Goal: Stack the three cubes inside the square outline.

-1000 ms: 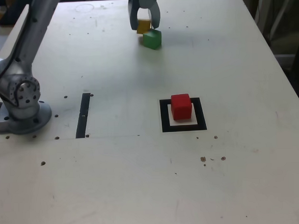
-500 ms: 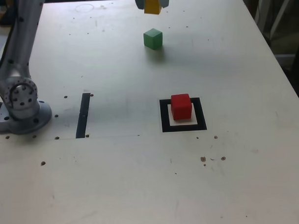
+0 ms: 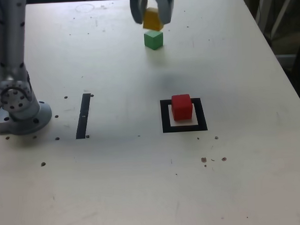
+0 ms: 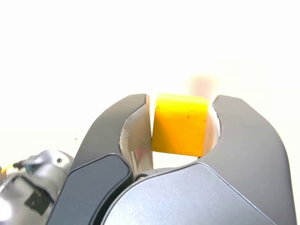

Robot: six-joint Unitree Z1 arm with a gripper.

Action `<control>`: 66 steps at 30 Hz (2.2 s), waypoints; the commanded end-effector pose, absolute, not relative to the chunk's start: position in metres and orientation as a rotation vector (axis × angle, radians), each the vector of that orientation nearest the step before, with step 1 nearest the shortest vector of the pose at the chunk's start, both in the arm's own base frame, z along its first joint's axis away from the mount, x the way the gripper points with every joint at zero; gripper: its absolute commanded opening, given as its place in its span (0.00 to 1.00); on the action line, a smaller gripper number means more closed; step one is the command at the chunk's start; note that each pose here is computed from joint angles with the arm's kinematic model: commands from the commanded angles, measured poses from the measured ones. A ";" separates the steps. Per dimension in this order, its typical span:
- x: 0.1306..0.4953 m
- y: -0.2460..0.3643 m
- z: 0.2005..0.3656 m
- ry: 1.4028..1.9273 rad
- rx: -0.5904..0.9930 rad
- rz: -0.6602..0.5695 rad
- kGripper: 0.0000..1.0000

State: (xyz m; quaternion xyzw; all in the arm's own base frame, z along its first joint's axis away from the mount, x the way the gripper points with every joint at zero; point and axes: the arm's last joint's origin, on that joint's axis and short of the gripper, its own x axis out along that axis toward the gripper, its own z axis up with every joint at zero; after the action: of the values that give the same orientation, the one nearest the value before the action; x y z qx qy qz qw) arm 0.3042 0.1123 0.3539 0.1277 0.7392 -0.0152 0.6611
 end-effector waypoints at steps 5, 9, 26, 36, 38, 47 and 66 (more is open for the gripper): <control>0.297 0.069 0.356 1.647 0.321 -0.056 0.39; 0.300 0.045 0.356 1.632 0.325 -0.066 0.39; 0.314 -0.016 0.338 1.596 0.253 0.020 0.39; 0.322 -0.043 0.318 1.614 0.215 0.092 0.39; 0.324 -0.046 0.313 1.614 0.197 0.094 0.39; 0.339 -0.049 0.297 1.575 0.162 0.121 0.39; 0.348 -0.048 0.274 1.585 0.189 0.165 0.39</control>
State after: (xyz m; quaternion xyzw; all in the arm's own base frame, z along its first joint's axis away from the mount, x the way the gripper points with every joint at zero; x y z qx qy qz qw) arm 0.3475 -0.0485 0.2742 0.0852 0.7106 0.0725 0.6946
